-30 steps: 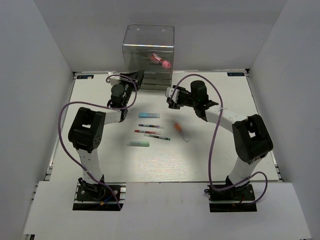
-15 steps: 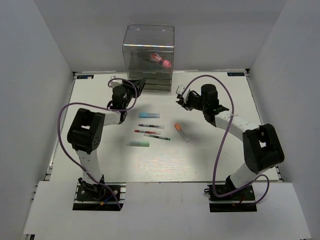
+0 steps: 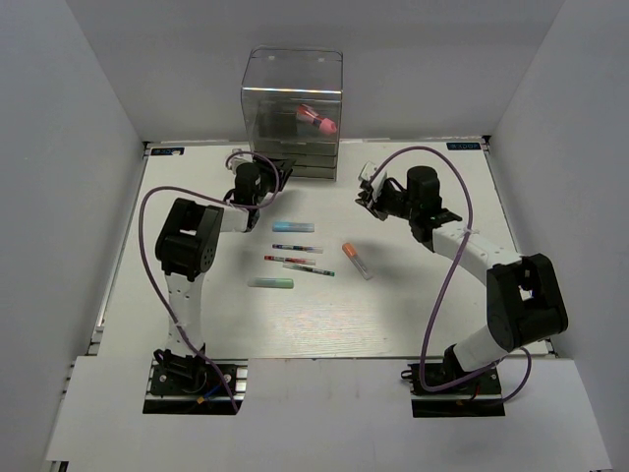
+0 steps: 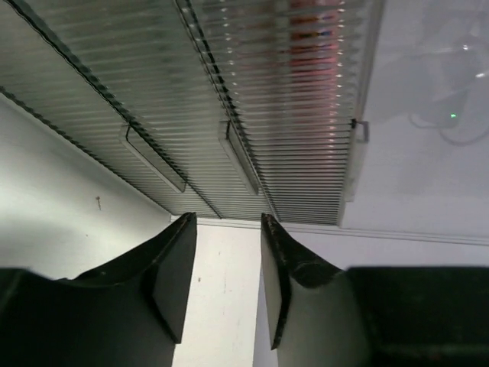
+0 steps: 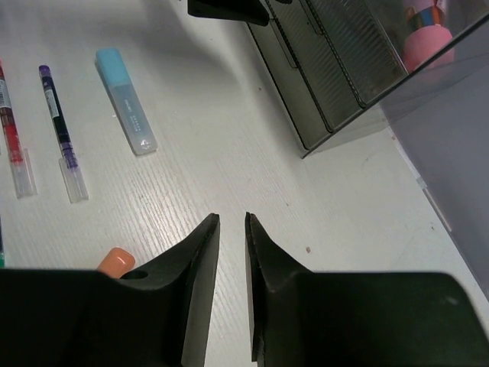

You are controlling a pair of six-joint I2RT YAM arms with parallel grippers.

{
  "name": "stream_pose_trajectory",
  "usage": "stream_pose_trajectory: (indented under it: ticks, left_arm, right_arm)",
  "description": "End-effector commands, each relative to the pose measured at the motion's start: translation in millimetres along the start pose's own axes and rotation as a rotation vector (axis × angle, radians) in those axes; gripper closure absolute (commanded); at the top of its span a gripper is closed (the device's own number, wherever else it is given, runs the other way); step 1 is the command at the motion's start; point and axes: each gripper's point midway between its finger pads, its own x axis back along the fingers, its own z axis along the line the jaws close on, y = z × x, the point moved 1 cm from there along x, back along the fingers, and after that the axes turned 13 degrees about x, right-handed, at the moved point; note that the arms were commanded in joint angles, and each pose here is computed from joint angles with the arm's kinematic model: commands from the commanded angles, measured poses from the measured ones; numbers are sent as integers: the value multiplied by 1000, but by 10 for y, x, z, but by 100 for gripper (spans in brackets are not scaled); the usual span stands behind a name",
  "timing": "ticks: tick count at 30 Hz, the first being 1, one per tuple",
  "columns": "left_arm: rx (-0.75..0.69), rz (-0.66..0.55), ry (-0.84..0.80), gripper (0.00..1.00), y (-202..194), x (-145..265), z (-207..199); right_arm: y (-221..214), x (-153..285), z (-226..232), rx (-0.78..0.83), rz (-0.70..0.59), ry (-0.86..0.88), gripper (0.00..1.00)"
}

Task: Sort the stationery into containers
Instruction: Open the drawer in the storage box.

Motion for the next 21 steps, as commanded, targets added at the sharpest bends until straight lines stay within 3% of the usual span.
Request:
stream_pose_trajectory:
  ticks: [1, 6, 15, 21]
  left_arm:
    - [-42, -5, -20, 50, -6, -73, -140]
    - [-64, -16, -60, 49, 17, -177, -250]
    - [-70, -56, -17, 49, 140, -361, -91]
    - [-69, -86, 4, 62, 192, -378, -10]
  right_arm:
    - [76, 66, -31, -13, -24, -10, 74]
    - [48, 79, -36, -16, -18, -11, 74]
    - [-1, 116, -27, -24, -3, -13, 72]
    - [-18, 131, -25, -27, 1, -13, 72]
